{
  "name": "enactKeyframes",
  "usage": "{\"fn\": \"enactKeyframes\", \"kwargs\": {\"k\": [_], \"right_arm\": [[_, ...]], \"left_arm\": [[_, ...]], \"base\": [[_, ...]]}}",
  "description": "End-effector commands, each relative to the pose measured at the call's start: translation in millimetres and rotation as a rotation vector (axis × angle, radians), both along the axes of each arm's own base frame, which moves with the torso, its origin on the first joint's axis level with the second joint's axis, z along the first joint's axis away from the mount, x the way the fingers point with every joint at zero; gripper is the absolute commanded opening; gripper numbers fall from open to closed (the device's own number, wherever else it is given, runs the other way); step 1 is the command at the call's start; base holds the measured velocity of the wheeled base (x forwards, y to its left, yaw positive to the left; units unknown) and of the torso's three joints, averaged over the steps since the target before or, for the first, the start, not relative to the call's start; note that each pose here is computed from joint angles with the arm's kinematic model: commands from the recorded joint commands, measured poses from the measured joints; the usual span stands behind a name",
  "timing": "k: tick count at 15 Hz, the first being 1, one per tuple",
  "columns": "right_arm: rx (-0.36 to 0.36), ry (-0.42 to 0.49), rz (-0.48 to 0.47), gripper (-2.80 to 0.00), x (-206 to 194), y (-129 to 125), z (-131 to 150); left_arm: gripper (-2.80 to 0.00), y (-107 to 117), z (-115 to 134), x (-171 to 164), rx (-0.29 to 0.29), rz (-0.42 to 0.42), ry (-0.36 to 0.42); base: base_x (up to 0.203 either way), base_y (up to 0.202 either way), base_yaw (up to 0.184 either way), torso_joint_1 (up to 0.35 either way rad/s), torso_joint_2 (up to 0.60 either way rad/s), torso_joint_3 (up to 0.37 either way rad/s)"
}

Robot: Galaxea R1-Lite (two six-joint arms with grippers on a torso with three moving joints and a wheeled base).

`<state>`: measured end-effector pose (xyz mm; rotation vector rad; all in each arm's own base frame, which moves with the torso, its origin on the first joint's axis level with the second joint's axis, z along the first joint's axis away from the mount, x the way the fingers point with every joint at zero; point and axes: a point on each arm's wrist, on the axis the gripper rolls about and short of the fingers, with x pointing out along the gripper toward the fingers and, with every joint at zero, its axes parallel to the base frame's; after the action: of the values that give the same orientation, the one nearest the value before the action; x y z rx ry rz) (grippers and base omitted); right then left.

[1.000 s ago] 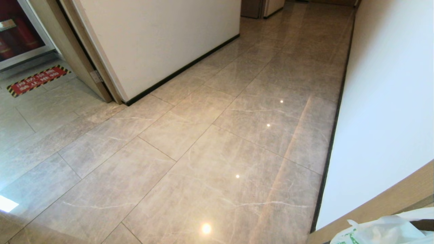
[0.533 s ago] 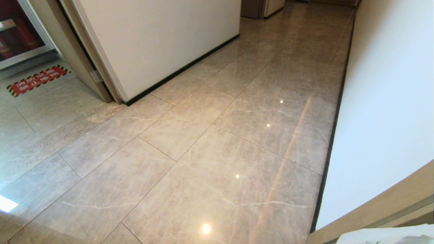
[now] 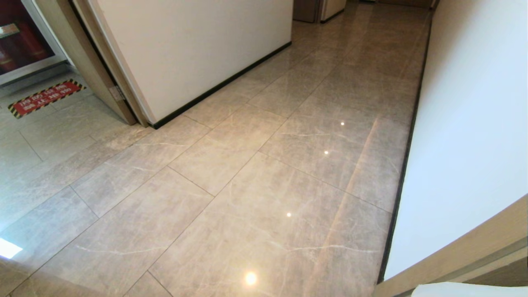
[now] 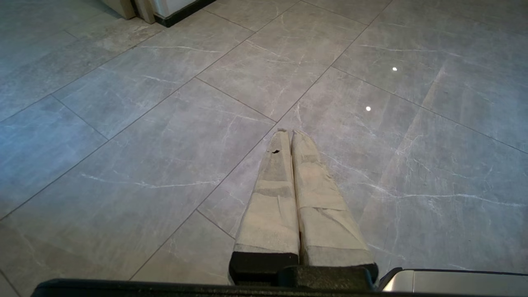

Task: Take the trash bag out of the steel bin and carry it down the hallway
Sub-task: Put the trash bag at the door

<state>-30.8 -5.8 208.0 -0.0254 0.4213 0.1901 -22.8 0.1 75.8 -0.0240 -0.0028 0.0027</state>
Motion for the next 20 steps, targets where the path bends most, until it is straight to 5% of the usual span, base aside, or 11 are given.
{"fn": "enactKeyframes", "kwargs": {"k": [1, 20], "right_arm": [[0.009, -0.028, 0.01, -2.8, -8.3, -1.4, -2.0], [0.012, -0.036, 0.027, -2.8, -17.4, -2.7, -9.0]], "left_arm": [[-2.8, 0.0, -0.2, -0.1, -0.001, 0.0, -0.001], [-2.8, 0.0, -0.4, 0.0, 0.001, 0.0, 0.0]], "base": [[0.0, 0.0, 0.0, 0.0, 0.0, 0.0], [0.0, 0.0, 0.0, 0.0, 0.0, 0.0]]}}
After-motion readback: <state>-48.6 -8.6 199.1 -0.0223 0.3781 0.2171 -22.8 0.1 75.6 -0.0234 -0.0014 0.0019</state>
